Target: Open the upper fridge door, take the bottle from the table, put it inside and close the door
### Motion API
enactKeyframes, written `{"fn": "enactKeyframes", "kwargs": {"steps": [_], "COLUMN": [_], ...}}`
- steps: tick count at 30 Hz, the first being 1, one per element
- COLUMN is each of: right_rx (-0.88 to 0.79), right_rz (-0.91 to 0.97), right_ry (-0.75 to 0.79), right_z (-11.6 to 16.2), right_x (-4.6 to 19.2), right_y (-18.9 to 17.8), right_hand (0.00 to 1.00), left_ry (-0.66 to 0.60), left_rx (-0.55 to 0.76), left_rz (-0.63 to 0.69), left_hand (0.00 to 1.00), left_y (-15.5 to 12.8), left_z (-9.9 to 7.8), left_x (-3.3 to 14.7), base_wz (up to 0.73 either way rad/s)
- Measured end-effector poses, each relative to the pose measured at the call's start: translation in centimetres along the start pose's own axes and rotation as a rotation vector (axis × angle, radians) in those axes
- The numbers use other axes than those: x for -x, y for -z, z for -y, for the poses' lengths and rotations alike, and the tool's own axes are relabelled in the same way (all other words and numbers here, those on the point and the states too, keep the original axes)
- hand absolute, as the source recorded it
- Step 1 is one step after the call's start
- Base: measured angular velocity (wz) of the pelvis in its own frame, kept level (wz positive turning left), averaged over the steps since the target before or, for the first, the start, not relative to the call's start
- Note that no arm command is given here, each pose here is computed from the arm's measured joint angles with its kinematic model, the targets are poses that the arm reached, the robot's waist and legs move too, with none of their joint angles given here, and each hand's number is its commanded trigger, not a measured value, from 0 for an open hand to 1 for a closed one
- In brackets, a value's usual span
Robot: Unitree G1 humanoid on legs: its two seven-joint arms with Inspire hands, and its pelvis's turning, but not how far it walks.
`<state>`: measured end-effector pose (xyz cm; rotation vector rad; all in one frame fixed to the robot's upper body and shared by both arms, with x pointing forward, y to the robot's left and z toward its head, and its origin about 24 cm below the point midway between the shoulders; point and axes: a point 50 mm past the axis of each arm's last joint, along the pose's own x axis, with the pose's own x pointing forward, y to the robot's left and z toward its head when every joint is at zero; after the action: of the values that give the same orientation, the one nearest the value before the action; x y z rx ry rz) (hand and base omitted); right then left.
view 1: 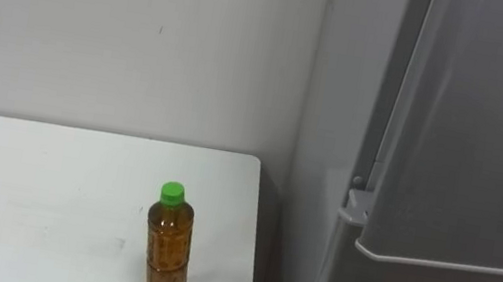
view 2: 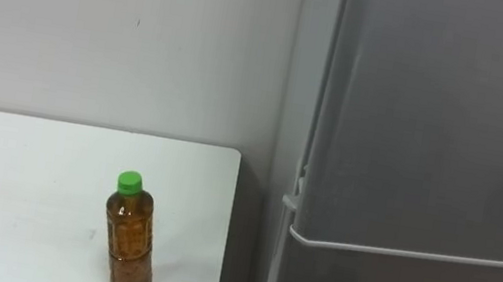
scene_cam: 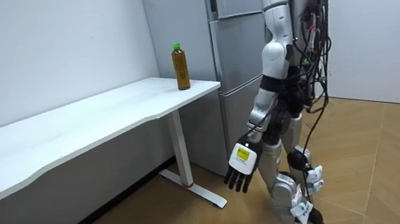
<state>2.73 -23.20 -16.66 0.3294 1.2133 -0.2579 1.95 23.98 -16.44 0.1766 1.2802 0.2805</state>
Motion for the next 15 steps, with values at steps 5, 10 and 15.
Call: {"fn": "enactKeyframes", "kwargs": {"steps": [5, 10, 15], "right_rx": [-0.008, -0.007, -0.018], "right_rz": [-0.002, -0.004, 0.006], "right_ry": [0.001, 0.006, 0.012], "right_z": [0.0, 0.1, 0.3], "right_x": [0.0, 0.0, 0.1], "right_y": [0.0, 0.1, -0.1], "right_hand": [0.0, 0.0, 0.0], "left_ry": [-0.019, -0.058, -0.09], "left_rx": [0.104, 0.254, 0.323], "left_rz": [-0.012, 0.035, 0.152], "left_hand": [0.0, 0.0, 0.0], "left_y": [0.1, -1.1, -3.8], "left_z": [-0.1, -0.9, -1.7], "left_x": [0.0, -0.1, 0.0], "base_wz": [0.0, -0.01, -0.01]}}
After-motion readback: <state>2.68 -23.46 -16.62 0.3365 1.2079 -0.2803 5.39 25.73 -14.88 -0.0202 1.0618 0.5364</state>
